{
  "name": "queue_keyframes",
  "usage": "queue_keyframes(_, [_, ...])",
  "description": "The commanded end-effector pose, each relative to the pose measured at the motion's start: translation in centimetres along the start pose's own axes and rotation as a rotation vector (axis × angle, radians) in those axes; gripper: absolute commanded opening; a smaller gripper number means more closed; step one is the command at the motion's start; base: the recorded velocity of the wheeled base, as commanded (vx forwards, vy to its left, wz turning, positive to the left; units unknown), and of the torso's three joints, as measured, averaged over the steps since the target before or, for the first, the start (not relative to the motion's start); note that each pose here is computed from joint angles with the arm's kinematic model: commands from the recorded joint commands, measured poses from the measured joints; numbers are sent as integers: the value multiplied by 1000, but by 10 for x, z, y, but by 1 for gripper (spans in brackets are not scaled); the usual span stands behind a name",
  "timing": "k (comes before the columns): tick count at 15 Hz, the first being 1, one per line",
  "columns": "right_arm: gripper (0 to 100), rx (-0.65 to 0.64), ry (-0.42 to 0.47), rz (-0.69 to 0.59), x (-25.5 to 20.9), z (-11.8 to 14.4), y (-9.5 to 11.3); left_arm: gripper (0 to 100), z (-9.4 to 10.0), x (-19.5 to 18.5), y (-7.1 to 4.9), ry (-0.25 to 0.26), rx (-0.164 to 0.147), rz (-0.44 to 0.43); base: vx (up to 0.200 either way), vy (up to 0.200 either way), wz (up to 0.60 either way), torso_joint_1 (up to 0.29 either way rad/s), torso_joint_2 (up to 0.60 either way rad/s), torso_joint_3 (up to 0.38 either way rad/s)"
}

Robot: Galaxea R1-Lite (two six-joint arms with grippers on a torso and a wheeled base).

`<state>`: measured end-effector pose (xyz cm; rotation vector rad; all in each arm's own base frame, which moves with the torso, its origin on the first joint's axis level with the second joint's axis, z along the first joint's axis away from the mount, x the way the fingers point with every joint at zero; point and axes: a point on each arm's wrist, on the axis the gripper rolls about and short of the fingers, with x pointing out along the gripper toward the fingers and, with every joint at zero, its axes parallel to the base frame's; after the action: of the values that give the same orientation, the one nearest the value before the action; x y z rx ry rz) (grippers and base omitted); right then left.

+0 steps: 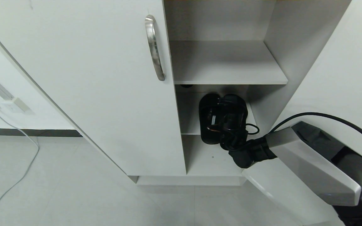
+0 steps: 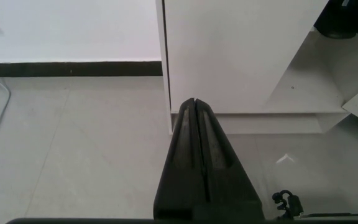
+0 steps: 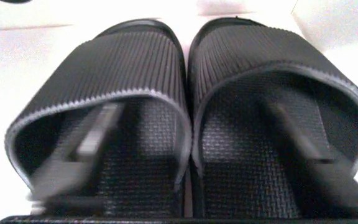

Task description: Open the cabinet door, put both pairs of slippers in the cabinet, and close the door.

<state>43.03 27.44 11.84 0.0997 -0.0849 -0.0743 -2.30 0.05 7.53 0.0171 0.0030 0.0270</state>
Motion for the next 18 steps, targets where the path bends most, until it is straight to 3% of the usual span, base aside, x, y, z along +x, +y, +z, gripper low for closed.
queue_keyframes(1, [100,-7,13,13,-12,7,-1,0,0,0,0,2,0,1,0,0,0,0,0,0])
queue_keyframes(4, [100,13,-9,36,-36,29,-3,0,0,0,0,2,0,1,0,0,0,0,0,0])
queue_keyframes(7, [100,3,11,58,-72,36,-12,0,0,0,0,2,1,-1,0,0,0,0,0,0])
queue_keyframes(12, [100,-49,93,159,-147,21,-26,0,0,0,0,2,1,-1,0,0,0,0,0,0])
queue_keyframes(18, [100,-38,77,168,-156,21,-28,0,0,0,0,2,-2,-1,0,0,0,0,0,0])
